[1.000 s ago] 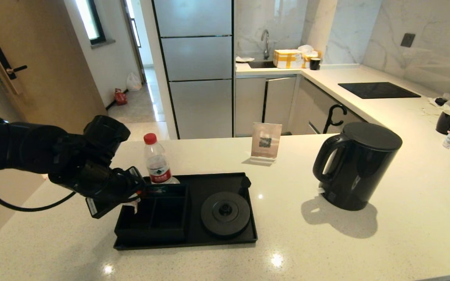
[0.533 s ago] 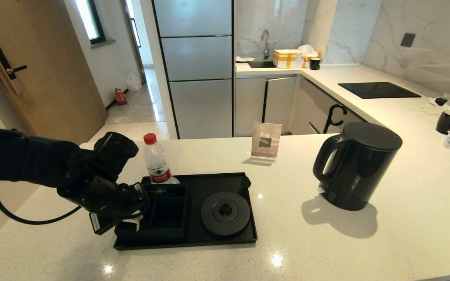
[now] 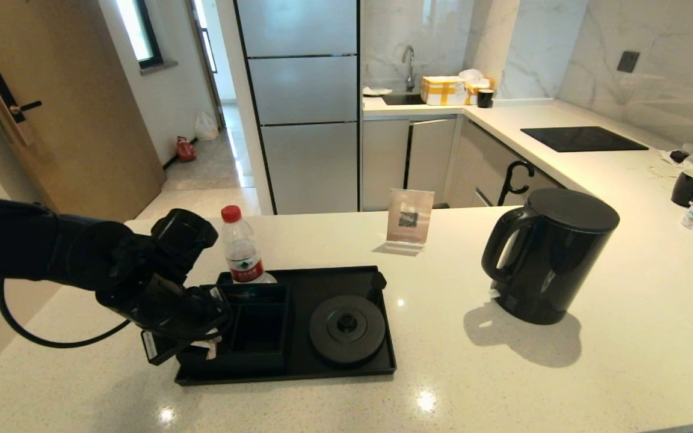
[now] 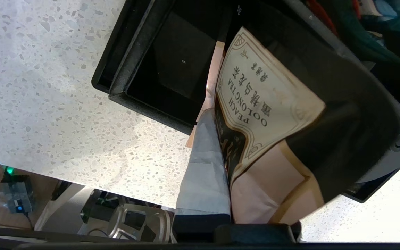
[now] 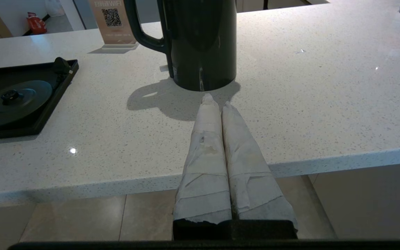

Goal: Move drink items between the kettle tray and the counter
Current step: Return the tea bag to its original position

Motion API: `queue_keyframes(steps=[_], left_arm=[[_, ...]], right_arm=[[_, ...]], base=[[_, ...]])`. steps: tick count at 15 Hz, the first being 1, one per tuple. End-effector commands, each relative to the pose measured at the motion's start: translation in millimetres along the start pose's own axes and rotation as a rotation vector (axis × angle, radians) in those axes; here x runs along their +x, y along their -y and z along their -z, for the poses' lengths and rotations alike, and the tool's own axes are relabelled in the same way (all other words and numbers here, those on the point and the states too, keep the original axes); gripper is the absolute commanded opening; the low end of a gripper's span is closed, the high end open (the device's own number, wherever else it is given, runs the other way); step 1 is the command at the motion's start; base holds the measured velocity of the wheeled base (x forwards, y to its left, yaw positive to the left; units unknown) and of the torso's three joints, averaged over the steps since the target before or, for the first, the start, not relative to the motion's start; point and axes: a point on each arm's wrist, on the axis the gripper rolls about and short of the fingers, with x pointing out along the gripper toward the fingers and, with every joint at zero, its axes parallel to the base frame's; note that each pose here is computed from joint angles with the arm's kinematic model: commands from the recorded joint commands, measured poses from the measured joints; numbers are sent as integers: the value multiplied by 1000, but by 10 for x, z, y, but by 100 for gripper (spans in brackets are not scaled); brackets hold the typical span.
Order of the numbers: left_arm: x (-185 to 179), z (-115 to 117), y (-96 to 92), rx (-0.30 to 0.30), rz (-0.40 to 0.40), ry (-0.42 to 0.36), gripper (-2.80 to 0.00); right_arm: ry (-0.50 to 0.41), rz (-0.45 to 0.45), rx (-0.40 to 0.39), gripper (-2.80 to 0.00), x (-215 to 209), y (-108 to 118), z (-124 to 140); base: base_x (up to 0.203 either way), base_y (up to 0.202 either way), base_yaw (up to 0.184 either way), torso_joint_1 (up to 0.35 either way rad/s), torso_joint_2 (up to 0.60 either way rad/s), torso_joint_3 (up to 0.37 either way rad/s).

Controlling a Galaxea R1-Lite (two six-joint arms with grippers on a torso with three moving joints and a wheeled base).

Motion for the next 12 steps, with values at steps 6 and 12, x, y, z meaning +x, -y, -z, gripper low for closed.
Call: queue_keyframes(steps=[6,12], left_arm=[[-21,3,-1,-6,9,-5,-280],[-41,7,-8,-3,10,1,0]], right_arm=[[0,1,0,-280,1,0,-1],[0,1,0,-280,1,0,-1]], base=[[0,0,0,0,0,0],[0,0,0,0,0,0]])
